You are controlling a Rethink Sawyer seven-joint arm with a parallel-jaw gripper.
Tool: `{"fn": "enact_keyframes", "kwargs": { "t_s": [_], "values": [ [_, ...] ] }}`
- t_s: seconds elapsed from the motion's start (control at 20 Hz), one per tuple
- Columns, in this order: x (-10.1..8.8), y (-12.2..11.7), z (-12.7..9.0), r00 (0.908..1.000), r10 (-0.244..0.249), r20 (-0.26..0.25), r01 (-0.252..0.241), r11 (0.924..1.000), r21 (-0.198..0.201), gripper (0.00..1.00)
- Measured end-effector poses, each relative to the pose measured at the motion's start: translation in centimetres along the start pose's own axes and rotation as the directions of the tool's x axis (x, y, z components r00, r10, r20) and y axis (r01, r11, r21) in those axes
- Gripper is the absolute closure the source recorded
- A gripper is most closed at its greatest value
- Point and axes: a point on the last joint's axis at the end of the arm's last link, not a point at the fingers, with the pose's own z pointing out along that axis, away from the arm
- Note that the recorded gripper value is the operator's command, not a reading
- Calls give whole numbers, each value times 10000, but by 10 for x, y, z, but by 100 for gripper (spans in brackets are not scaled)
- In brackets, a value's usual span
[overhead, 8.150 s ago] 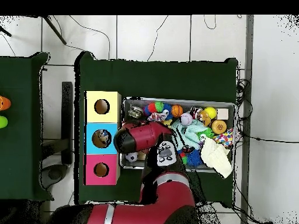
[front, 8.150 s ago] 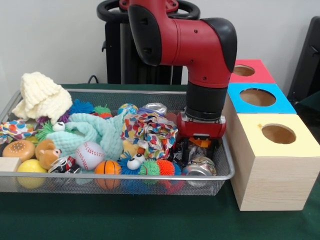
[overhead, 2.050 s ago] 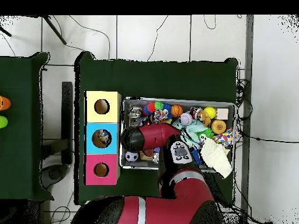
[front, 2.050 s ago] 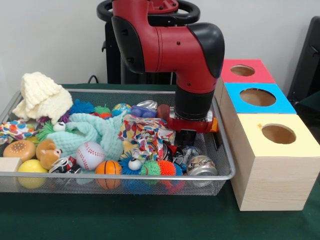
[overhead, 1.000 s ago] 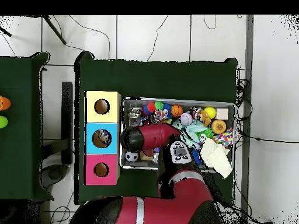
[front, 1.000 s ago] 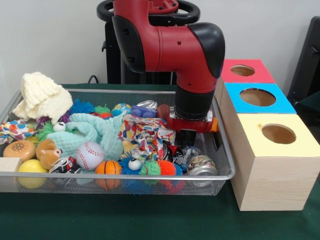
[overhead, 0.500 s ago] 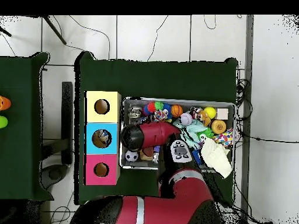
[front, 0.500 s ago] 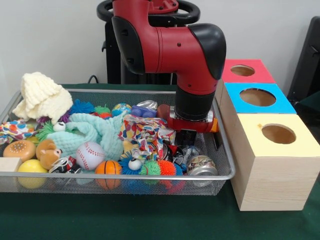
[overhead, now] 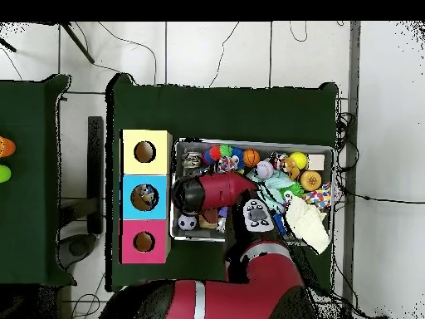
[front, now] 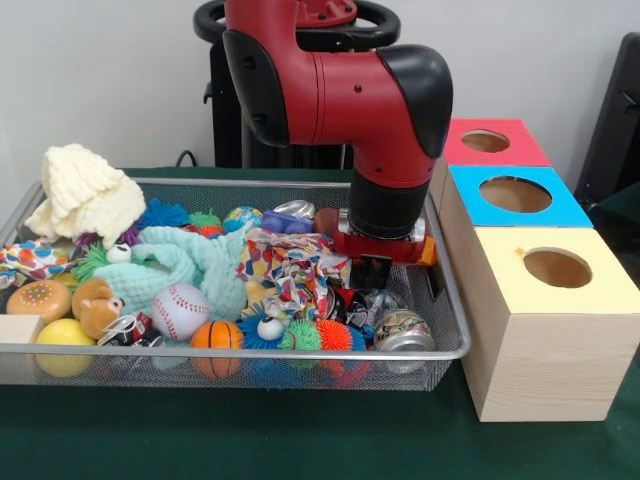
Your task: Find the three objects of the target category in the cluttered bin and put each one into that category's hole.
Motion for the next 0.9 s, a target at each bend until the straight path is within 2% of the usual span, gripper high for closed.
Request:
{"fn": "enact_keyframes", "kwargs": {
  "t_s": [0.25, 0.5, 0.7, 0.9],
  "values": [
    [3, -2, -8, 9990, 39, -441, -33, 9999, 132, 100],
    [1, -5, -32, 9961, 102, -876, -73, 9994, 332, 100],
    [-3, -6, -49, 9945, 219, -1028, -180, 9991, 388, 100],
    [-12, -6, -67, 9959, 383, -821, -358, 9988, 322, 100]
  ]
}}
